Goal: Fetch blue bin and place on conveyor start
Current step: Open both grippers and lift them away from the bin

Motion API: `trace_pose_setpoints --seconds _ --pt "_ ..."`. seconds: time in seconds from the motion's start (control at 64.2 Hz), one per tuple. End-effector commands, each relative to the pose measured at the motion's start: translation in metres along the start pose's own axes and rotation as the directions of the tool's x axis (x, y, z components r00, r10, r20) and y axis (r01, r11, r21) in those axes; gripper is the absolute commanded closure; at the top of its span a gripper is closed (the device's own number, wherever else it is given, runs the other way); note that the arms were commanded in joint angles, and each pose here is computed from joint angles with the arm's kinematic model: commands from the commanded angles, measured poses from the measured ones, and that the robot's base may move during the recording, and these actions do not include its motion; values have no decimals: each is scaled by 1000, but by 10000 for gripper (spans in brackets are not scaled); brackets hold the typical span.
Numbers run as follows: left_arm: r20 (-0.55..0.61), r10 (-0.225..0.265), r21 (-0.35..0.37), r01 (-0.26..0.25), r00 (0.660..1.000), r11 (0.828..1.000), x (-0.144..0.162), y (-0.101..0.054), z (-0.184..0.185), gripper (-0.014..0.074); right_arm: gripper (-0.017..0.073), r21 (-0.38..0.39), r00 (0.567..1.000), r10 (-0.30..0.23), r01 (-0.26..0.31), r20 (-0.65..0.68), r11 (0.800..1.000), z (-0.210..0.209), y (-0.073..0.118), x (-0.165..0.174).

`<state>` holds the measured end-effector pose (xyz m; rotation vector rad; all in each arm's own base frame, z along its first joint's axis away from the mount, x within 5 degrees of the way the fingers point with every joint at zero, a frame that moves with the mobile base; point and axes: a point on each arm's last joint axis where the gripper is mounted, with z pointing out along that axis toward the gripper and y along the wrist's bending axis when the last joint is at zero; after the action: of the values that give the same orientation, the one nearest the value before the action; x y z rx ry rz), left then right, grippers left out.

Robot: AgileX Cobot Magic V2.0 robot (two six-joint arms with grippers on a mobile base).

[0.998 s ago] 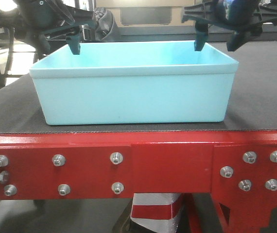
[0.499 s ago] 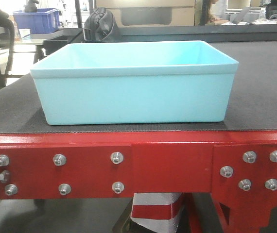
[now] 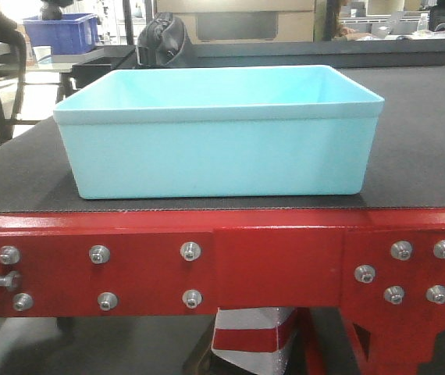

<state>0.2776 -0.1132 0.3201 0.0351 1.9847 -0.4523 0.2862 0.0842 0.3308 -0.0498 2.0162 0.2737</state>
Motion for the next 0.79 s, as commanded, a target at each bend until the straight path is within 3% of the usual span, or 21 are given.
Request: trace_pose_setpoints --seconds 0.0,0.234,0.514,0.779 --pt "58 4 68 -8 998 998 15 0 -17 704 724 -25 998 -34 35 54 999 -16 -1 7" --pt "84 2 82 -9 996 997 40 11 -61 704 724 -62 987 -81 90 137 994 -53 -6 33" --pt "229 -11 123 -18 973 992 25 8 -111 704 724 -83 950 -62 92 305 992 -108 -7 21" --pt "388 -36 179 -37 921 983 11 5 -159 704 724 -102 893 -41 97 449 990 -155 -8 12"
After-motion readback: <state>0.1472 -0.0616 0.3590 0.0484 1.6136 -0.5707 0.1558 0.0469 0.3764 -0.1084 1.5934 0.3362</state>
